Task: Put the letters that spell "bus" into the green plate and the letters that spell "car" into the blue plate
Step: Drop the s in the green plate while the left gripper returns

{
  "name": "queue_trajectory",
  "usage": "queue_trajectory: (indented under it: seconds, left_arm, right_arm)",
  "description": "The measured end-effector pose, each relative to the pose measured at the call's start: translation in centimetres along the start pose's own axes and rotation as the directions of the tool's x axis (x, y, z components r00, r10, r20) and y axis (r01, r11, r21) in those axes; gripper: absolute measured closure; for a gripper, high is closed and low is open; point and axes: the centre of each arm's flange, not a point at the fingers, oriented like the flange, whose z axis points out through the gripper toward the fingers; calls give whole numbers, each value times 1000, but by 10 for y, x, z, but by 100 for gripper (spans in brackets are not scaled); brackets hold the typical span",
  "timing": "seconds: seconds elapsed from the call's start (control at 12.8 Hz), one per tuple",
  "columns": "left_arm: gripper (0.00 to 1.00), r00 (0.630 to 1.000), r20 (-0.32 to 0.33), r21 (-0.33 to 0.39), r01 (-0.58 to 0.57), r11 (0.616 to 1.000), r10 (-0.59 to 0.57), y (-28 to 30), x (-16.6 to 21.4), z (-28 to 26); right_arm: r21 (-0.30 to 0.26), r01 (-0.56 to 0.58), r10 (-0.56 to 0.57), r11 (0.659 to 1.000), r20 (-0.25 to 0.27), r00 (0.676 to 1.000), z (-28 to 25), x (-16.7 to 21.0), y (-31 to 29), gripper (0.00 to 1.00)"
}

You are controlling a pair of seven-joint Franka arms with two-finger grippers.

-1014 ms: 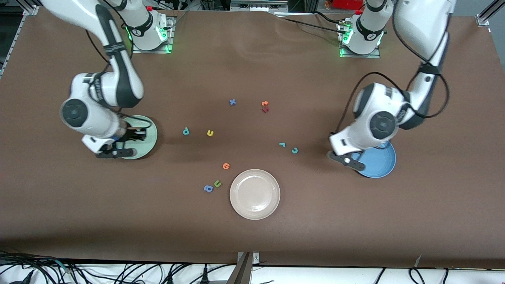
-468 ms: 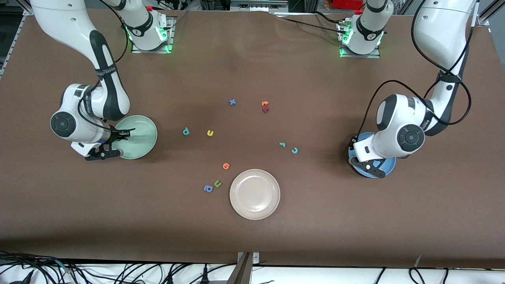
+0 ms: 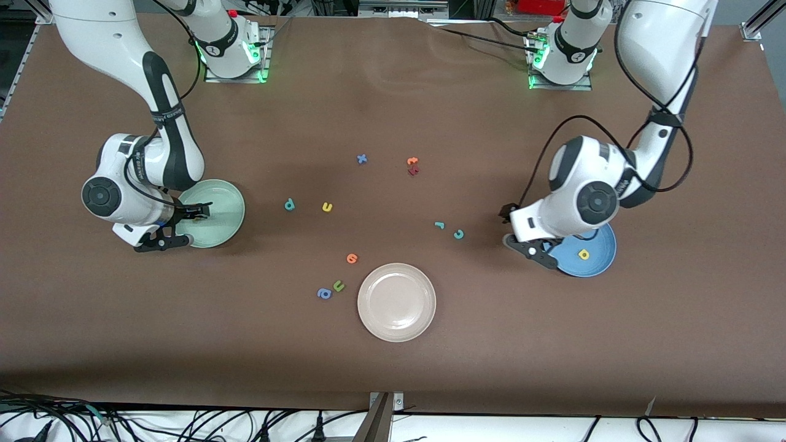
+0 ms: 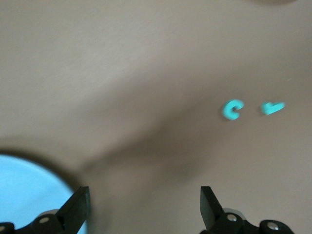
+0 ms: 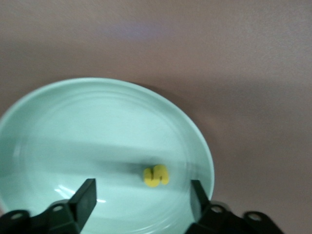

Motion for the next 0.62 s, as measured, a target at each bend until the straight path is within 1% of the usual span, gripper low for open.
queue_trajectory:
  seconds: [0.08,0.16,0.31,0.39,0.47,0.55,0.62]
  left_arm:
    - [3,1000,-9,5,24,1000,-24,24,5,5]
    - [6,999,-13,7,52,999,-52,47,9,13]
    - [29,997,-25,7,69,998,-69,77,15,36]
    - [29,997,-33,4,69,998,-69,83,18,47]
    - [37,997,-41,2,66,998,-66,86,20,58]
    - [41,997,-50,0,60,998,-60,91,22,69]
    - [41,997,-56,-2,54,999,-54,96,23,79]
  right_arm:
    - [19,-33,34,999,-1,999,-16,0,-15,1]
    - [39,-69,70,997,-8,998,-33,-1,-36,1]
    - [71,-156,157,985,-4,988,-57,-7,-86,0]
    - [80,-204,205,976,1,979,-61,-10,-115,0]
    - [85,-254,255,963,10,967,-61,-12,-144,1]
    - [89,-307,307,948,16,952,-58,-16,-171,1]
    - [94,-358,358,929,16,934,-54,-19,-194,2]
